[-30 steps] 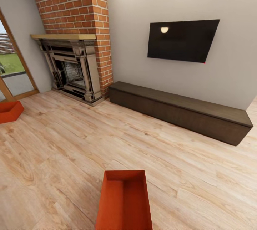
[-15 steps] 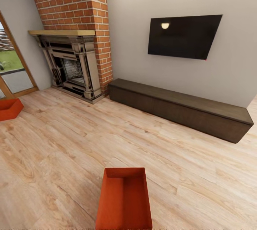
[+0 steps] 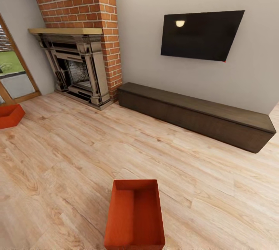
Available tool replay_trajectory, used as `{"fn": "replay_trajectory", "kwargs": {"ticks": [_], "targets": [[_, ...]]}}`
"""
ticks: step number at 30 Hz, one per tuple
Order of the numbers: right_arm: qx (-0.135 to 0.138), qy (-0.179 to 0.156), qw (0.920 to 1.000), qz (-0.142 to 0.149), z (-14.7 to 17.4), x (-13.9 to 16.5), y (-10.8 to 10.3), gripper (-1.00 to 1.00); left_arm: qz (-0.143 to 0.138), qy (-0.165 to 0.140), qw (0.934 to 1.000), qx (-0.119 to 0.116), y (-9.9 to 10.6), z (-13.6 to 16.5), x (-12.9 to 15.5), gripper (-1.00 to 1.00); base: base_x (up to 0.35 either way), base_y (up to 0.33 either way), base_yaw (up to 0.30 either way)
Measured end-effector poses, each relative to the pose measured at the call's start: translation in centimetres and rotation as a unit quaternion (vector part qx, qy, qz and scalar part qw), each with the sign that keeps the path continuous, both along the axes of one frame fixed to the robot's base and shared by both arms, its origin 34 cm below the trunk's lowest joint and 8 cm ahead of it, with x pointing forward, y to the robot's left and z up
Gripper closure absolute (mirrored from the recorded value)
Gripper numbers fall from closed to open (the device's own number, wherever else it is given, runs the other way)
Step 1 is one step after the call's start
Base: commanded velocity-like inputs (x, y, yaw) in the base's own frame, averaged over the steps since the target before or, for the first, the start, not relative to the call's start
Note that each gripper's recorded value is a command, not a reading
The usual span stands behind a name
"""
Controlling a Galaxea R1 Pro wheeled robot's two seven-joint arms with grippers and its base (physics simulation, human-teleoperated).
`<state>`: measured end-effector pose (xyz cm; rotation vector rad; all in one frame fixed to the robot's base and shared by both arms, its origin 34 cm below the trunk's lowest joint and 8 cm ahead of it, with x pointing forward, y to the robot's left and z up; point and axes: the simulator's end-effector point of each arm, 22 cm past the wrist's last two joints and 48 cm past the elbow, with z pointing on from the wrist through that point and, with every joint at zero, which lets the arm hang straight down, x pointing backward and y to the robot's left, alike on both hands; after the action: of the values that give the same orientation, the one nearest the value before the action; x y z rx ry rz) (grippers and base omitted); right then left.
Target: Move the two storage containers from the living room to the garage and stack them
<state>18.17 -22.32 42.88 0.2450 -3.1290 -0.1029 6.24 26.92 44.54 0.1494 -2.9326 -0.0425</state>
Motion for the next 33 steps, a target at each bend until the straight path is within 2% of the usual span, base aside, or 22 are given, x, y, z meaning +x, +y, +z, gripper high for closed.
{"fn": "replay_trajectory", "kwargs": {"ticks": [33], "targets": [[0.0, 0.027, 0.9996, -0.001, -0.2, -2.1, 0.0, -1.0, 0.0, 0.027, 0.9996, 0.0, 0.0, 0.5, -2.0, -1.0, 0.0, 0.0, 0.0]]}}
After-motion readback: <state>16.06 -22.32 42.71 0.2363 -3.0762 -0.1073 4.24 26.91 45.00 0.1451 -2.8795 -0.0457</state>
